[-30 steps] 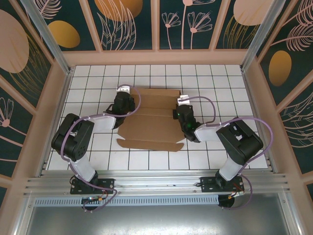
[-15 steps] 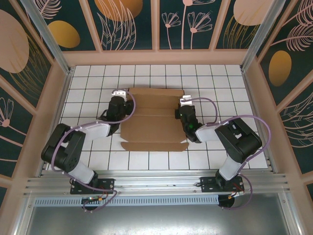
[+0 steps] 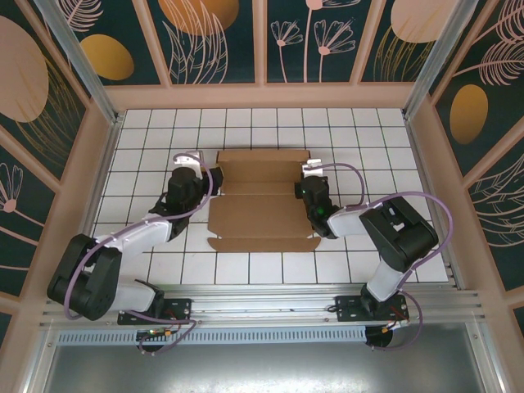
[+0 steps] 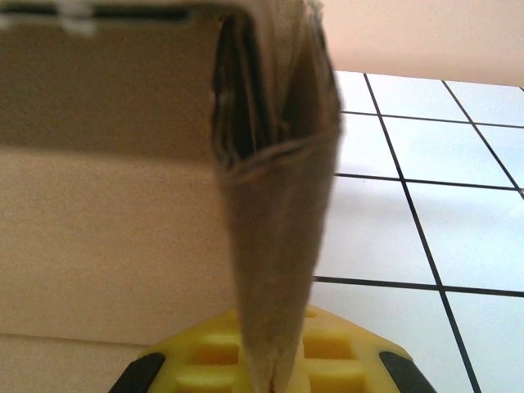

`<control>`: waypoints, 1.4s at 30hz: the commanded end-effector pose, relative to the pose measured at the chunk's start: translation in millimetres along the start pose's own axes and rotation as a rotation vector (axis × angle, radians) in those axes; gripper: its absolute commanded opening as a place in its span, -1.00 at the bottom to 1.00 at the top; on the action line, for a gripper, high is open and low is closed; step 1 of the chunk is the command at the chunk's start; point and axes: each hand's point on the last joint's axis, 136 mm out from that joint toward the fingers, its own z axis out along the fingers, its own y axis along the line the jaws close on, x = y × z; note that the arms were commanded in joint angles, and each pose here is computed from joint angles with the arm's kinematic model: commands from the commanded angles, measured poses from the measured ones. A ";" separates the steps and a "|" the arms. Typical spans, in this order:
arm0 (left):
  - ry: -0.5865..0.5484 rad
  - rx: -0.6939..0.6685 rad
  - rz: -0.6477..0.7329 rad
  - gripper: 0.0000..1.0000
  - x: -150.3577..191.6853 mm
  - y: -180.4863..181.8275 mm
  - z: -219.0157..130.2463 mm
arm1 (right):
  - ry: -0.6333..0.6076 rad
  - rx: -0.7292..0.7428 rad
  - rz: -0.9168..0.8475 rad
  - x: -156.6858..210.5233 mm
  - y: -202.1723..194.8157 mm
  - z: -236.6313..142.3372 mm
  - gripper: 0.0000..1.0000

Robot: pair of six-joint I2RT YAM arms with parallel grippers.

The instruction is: Fold the paper box

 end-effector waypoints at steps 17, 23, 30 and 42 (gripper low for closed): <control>-0.108 0.088 -0.062 -0.22 -66.6 -36.0 31.4 | 0.034 0.013 -0.031 12.6 0.5 5.2 -1.00; -0.049 0.044 -0.171 -0.23 -24.9 -15.4 41.3 | 0.044 0.011 -0.032 15.4 0.6 4.2 -1.00; -0.008 0.022 -0.233 -0.27 8.9 0.0 37.4 | 0.021 -0.011 -0.022 5.4 1.7 -1.3 -1.00; 0.018 -0.018 -0.212 -0.31 12.2 4.6 45.2 | -0.166 -0.308 0.059 -52.6 20.1 -50.8 0.34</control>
